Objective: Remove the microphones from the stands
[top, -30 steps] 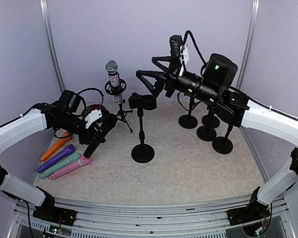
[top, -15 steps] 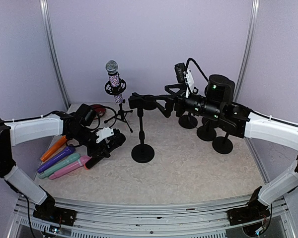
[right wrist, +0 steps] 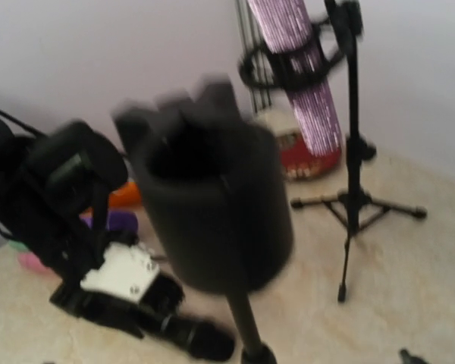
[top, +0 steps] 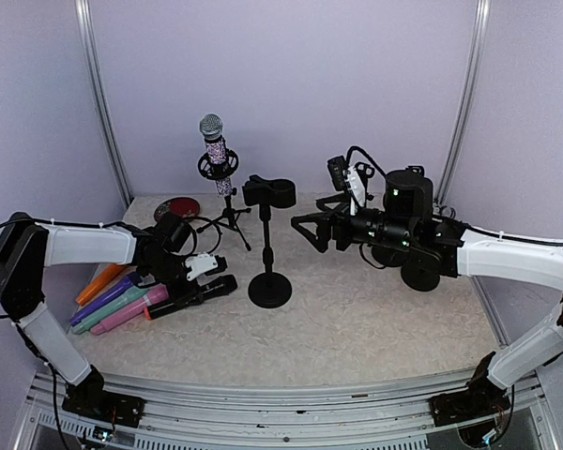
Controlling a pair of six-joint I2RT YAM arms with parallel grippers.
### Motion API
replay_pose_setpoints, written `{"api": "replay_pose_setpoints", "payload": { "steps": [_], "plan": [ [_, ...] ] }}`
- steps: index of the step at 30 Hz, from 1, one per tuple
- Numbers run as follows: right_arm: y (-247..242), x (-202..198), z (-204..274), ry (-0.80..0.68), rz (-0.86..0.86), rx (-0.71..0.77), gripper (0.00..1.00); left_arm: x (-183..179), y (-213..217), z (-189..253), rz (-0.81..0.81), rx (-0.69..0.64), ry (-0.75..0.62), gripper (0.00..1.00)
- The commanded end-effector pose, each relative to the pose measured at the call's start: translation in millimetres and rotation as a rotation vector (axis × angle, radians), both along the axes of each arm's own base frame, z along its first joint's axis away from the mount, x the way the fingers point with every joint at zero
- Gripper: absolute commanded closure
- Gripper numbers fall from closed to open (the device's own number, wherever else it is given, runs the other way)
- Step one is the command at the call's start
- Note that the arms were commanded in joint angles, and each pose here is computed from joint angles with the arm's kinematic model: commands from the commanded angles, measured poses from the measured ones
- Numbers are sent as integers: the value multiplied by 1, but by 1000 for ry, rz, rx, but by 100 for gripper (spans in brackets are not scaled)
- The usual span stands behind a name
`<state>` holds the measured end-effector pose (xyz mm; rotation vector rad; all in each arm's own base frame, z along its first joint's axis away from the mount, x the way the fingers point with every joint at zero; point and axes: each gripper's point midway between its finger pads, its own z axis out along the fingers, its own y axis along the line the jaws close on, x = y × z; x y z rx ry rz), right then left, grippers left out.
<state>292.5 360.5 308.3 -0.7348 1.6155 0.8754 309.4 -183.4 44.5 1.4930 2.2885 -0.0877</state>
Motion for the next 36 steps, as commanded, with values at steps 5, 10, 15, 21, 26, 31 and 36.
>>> {"api": "replay_pose_setpoints", "payload": {
  "steps": [5,10,15,21,26,31,36],
  "plan": [
    [8,10,-5,4,4,12,5,20,8,0,76,10,-58,42],
    [20,16,-31,23,22,-1,8,21,3,13,71,-17,-73,38],
    [35,26,-65,59,20,-13,12,24,-7,46,46,-98,-75,31],
    [59,35,-94,59,41,-14,14,17,-21,97,10,-292,-46,19],
    [80,49,-109,33,34,-26,18,6,-24,116,-23,-374,-38,15],
    [88,59,-125,41,13,-52,21,-2,-21,119,-47,-367,-41,15],
    [84,60,-150,75,-13,-62,27,-4,-23,122,-71,-373,-41,17]
  ]
}}
